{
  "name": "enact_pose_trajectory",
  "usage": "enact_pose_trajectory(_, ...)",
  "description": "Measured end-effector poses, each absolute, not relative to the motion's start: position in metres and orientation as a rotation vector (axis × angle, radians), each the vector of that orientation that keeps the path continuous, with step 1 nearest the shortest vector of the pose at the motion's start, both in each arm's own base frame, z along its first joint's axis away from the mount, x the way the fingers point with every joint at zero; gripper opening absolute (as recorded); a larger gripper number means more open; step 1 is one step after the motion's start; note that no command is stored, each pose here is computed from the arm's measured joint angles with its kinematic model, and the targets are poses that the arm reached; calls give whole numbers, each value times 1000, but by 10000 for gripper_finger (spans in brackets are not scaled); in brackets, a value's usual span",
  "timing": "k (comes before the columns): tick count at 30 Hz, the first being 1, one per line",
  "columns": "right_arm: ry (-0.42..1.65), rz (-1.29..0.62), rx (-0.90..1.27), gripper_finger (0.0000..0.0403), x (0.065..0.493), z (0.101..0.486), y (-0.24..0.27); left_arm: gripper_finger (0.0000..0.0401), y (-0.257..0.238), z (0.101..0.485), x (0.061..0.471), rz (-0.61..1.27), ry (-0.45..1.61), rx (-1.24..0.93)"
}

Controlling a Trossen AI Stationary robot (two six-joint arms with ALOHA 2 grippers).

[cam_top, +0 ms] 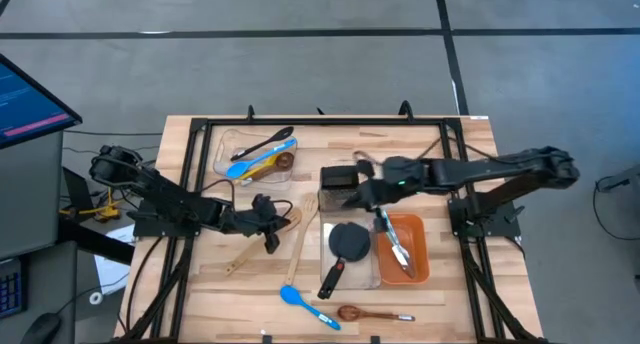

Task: Pick & Place Kitchen Items
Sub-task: Put the brown ladle into the top transparent bin

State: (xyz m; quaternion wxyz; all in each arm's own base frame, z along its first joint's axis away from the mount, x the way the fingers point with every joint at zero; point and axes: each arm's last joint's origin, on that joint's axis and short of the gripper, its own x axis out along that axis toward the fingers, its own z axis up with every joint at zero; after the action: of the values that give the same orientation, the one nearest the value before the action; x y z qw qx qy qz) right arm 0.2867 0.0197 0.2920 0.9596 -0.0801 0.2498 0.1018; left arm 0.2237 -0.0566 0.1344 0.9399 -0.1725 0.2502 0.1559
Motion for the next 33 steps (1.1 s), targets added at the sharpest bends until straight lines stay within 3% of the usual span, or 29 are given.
enact_pose_trajectory(8, 192, 120, -127, 0, 237, 274, 3, 2, -60, 149, 236, 322, 458, -317)
enact_pose_trajectory(14, 70, 73, -126, 0, 213, 264, -5, 2, -65, 156, 240, 359, 418, -303)
enact_pose_trajectory(23, 61, 25, -129, 0, 197, 260, -16, 1, -89, 175, 250, 394, 398, -229)
enact_pose_trajectory(29, 46, 236, -111, 0, 182, 255, -25, 1, -105, 173, 270, 375, 416, -196)
enact_pose_trajectory(33, 38, 215, -94, 0, 171, 247, -31, 1, -110, 166, 281, 397, 428, -177)
